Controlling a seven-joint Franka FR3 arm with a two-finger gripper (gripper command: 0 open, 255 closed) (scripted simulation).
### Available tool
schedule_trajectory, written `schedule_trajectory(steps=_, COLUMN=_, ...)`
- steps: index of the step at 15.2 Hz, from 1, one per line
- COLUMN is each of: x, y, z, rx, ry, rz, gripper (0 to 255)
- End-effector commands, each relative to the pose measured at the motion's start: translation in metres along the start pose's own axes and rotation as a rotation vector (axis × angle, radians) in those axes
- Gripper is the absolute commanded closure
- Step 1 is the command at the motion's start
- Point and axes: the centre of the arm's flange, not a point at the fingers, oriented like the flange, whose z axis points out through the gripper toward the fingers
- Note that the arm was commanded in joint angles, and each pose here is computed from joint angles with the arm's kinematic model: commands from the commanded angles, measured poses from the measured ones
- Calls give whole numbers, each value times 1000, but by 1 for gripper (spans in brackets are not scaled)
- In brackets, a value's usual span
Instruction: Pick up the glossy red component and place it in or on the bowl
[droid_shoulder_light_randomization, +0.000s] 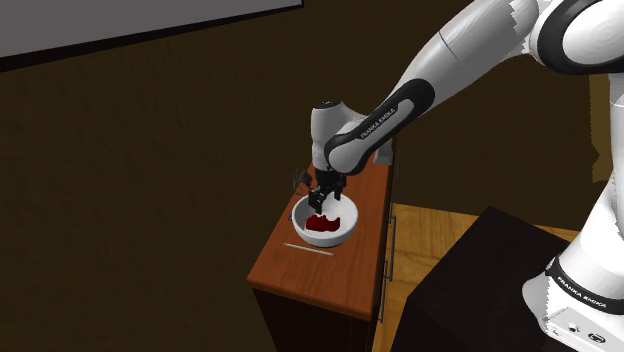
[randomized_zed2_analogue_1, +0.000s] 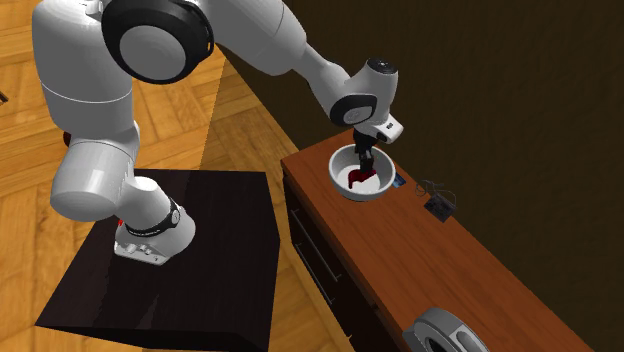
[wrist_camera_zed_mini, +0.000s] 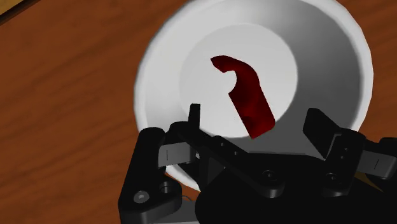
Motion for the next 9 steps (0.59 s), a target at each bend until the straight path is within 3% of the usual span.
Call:
schedule_trajectory(steps=1, x=0, y=0, z=0, rx=0, ry=0, rz=0, gripper=0)
schedule_trajectory(steps=5, x=0, y=0, z=-50, rx=0, ry=0, rz=0, gripper=0)
schedule_trajectory(steps=9, x=0, y=0, z=-50, rx=0, ry=0, rz=0, gripper=0)
